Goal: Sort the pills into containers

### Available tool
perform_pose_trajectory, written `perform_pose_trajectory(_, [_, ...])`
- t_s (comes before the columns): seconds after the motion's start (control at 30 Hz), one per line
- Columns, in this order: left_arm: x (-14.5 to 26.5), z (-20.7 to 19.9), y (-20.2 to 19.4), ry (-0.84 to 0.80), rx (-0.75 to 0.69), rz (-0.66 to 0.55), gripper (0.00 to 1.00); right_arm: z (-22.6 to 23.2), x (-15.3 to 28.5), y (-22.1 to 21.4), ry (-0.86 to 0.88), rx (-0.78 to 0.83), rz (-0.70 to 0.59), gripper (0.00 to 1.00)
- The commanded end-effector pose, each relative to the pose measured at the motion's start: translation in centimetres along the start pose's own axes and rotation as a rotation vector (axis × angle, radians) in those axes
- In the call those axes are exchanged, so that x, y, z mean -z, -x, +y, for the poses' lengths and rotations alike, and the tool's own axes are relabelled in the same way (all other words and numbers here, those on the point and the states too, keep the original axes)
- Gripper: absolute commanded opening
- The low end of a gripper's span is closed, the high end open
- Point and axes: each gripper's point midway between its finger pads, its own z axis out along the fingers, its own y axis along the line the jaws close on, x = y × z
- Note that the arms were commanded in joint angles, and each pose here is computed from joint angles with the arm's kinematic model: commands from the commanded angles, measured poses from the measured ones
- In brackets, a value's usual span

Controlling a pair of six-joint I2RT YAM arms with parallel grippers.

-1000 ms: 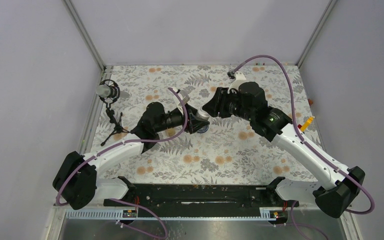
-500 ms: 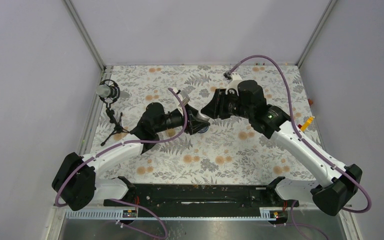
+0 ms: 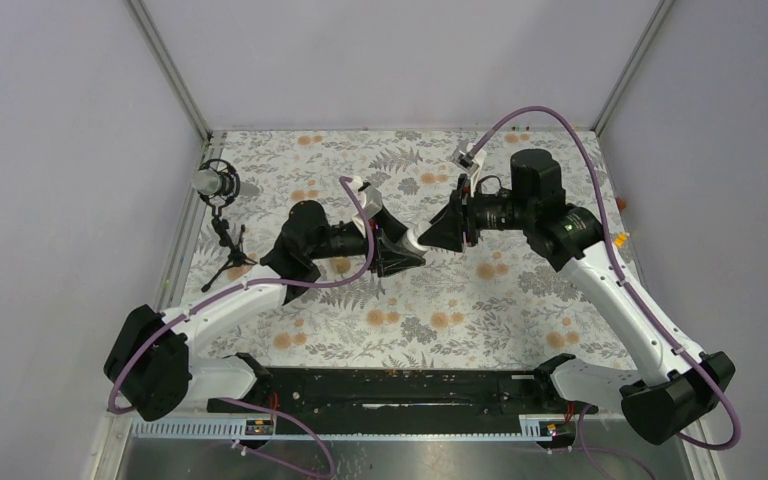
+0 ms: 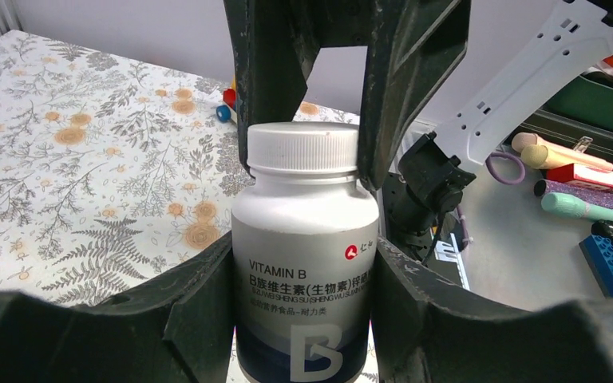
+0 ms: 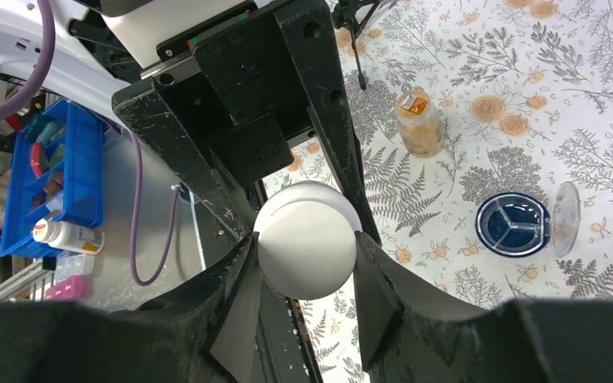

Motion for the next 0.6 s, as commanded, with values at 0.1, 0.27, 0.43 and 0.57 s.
perform_pose_trajectory(0.1, [-0.4, 0.0, 0.9, -0.048, -0.045, -0.017, 0.00, -1.9, 0.9, 4.1, -0.128, -0.011, -0.157, 0.43])
perform_pose_trajectory(0.27, [-0.4, -0.2, 0.8, -0.063, -0.049, -0.018, 0.00, -1.6, 1.0, 3.8, -0.117, 0.023, -0.159, 0.73])
perform_pose_trajectory(0.43, [-0.4, 0.8, 1.1, 0.007, -0.046, -0.045, 0.00, -3.6, 0.8, 4.4, -0.228, -0.132, -0.166, 0.93])
perform_pose_trajectory(0.57, [-0.3, 2.1, 1.4, 0.075, -0.038, -0.061, 0.00, -4.4, -0.3, 3.6, -0.302, -0.261, -0.160, 0.96])
